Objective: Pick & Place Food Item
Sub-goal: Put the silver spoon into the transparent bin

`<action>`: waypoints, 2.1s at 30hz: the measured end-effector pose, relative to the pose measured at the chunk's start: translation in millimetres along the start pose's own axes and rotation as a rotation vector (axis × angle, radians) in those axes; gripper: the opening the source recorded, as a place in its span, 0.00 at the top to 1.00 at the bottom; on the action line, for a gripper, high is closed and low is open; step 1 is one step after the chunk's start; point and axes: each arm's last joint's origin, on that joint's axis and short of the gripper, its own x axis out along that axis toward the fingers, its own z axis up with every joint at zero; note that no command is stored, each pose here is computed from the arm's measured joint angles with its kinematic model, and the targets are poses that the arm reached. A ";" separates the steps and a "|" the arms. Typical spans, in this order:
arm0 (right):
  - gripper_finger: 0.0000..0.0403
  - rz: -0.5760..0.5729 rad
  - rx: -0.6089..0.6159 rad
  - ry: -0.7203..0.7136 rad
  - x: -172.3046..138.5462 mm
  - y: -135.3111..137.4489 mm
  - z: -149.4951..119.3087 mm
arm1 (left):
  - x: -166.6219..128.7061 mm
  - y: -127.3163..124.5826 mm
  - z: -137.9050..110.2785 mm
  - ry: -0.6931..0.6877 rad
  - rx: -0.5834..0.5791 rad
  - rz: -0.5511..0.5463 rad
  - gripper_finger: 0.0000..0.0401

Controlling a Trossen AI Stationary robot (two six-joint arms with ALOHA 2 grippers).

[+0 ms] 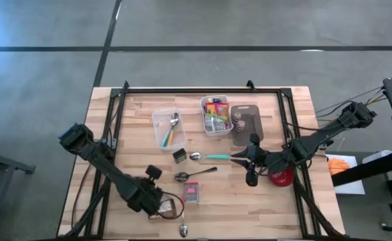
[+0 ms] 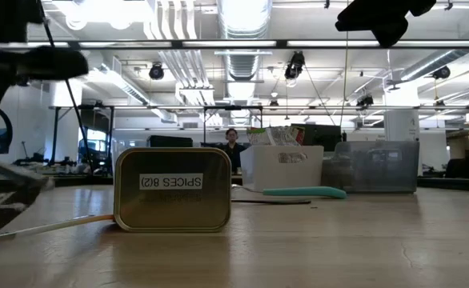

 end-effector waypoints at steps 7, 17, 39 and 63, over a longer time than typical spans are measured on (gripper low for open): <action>0.83 0.000 -0.001 0.000 0.0 0.0 0.0 | -35.6 20.4 -2.5 -0.050 0.036 0.152 1.00; 0.83 -0.004 -0.001 -0.002 0.0 -0.1 0.1 | -70.4 66.0 -28.2 -0.167 0.201 0.221 1.00; 0.83 -0.032 0.007 -0.016 1.1 -1.2 0.9 | -75.2 73.5 -4.5 -0.394 0.489 0.260 1.00; 0.83 -0.028 0.006 -0.014 1.2 -1.0 0.8 | -58.1 105.5 -17.4 -0.242 0.495 0.158 1.00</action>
